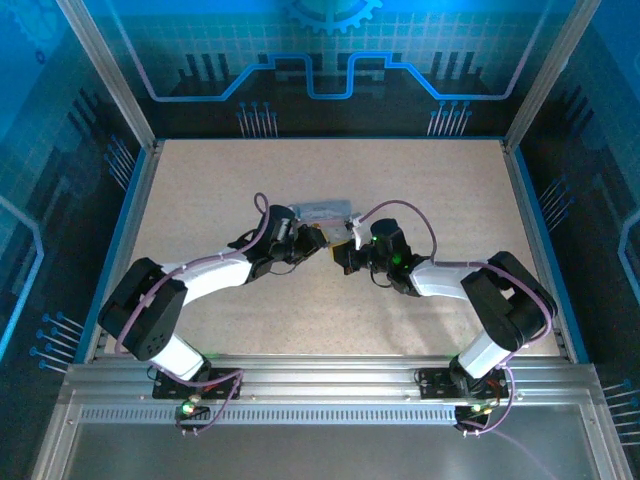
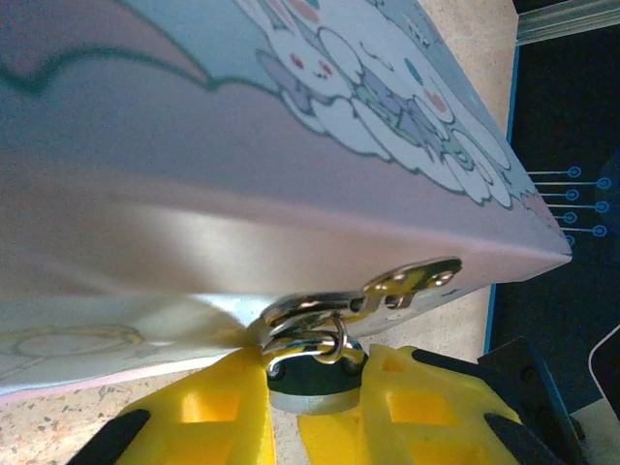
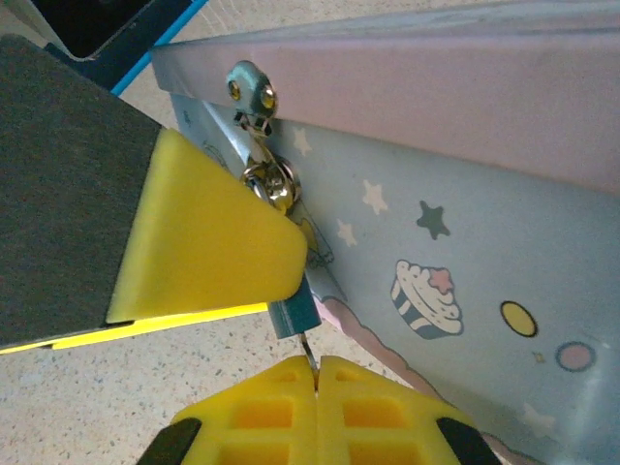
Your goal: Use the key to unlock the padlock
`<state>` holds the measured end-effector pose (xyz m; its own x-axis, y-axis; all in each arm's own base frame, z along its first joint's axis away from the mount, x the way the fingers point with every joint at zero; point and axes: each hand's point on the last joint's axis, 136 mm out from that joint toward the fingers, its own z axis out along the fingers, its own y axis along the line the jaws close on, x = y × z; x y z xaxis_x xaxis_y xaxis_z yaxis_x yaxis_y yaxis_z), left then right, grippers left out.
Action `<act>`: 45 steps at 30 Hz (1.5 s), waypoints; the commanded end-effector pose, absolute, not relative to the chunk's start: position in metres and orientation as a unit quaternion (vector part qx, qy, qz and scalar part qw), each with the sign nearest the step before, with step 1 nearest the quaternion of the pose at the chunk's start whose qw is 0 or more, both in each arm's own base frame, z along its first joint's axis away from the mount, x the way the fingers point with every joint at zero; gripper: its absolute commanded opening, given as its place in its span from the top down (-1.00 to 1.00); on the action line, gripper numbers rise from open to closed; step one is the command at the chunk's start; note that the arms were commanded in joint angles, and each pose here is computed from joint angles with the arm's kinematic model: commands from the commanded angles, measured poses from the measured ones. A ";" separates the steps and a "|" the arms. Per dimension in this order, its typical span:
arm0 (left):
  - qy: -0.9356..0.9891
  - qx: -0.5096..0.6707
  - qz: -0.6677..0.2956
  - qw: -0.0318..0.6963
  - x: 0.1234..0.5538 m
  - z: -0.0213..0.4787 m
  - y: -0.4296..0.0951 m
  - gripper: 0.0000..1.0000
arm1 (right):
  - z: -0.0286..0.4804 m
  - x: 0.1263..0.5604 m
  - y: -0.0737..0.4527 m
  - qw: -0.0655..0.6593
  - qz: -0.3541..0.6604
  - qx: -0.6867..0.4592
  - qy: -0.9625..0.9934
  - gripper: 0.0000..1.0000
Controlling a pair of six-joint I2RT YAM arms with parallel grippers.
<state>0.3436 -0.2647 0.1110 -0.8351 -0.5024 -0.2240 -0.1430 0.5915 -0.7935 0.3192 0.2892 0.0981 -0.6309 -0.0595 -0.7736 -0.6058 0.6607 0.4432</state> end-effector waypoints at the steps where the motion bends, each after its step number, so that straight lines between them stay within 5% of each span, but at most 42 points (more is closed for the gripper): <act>1: 0.855 -0.165 -0.445 0.209 0.342 0.114 -0.282 0.84 | 0.122 0.325 0.308 0.403 0.375 -0.221 0.805 1.00; 13: 0.854 -0.178 -0.450 0.192 0.353 0.087 -0.292 0.80 | 0.083 0.329 0.284 0.353 0.352 -0.190 0.846 1.00; 37: 0.849 -0.205 -0.437 0.215 0.345 0.090 -0.255 -0.09 | 0.055 0.327 0.278 0.252 0.363 -0.150 0.884 1.00; 45: 0.835 -0.234 -0.449 0.215 0.336 0.093 -0.241 -0.11 | 0.062 0.319 0.286 0.193 0.394 -0.109 0.892 1.00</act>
<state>0.3383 -0.2449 0.0900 -0.8126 -0.5582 -0.1676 -0.1832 0.5177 -0.8357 0.3224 0.2818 0.0577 -0.8633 -0.0660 -0.5004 -0.4021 0.6892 0.6027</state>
